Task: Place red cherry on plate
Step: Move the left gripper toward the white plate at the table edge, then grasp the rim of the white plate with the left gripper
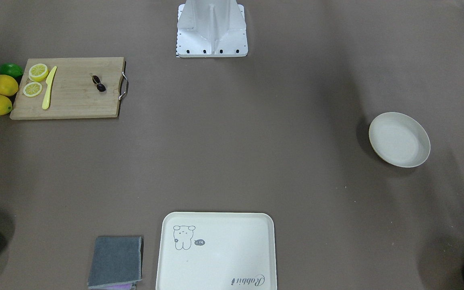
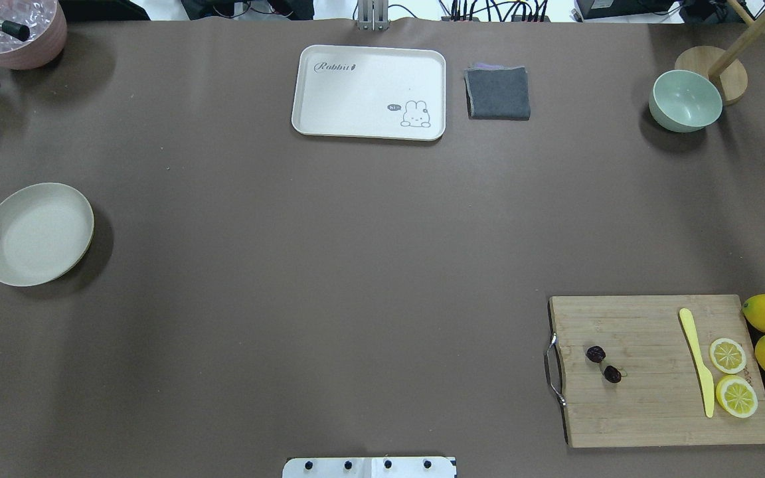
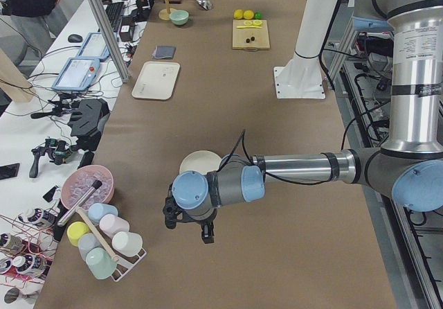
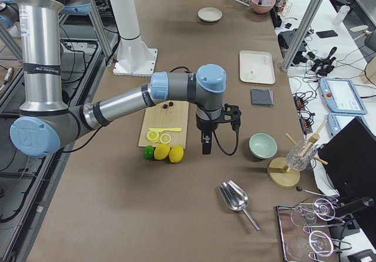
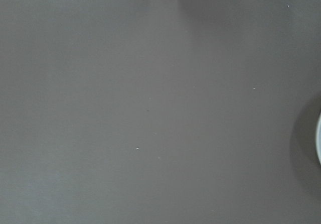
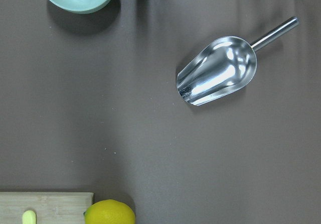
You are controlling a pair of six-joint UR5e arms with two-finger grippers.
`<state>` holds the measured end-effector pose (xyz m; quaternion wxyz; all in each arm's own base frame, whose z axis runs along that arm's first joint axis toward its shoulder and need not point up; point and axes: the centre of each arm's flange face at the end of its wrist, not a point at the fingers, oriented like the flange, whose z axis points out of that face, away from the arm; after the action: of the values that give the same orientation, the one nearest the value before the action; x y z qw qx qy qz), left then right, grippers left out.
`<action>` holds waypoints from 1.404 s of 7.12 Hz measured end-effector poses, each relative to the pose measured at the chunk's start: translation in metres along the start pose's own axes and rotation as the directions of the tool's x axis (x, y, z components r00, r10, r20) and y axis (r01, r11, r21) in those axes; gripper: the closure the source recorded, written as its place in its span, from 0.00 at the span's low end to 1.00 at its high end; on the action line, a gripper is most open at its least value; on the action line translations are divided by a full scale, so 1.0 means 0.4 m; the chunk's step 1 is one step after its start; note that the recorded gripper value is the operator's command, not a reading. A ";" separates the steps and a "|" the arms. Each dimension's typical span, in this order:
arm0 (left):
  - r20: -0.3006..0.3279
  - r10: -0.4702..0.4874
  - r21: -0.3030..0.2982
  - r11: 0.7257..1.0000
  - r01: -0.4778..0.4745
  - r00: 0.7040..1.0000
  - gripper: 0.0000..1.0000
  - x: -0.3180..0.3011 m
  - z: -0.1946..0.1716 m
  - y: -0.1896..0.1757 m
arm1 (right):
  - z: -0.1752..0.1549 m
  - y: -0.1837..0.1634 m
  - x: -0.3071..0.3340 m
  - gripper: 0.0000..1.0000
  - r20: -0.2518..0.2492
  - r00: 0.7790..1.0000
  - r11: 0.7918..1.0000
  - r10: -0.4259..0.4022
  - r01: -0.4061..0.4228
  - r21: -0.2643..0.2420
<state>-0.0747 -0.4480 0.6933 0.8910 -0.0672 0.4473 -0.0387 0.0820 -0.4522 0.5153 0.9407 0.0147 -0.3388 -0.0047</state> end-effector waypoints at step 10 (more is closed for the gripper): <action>-0.069 0.050 -0.018 0.999 -0.052 0.996 0.04 0.378 0.424 -0.149 | -0.002 0.006 -0.002 0.00 0.001 1.000 1.000 -0.001 0.001 0.001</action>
<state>0.1509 -0.5119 0.6831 0.8753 -0.0630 0.4793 -0.0140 0.0820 -0.4497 0.5144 0.9405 0.0156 -0.3393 -0.0052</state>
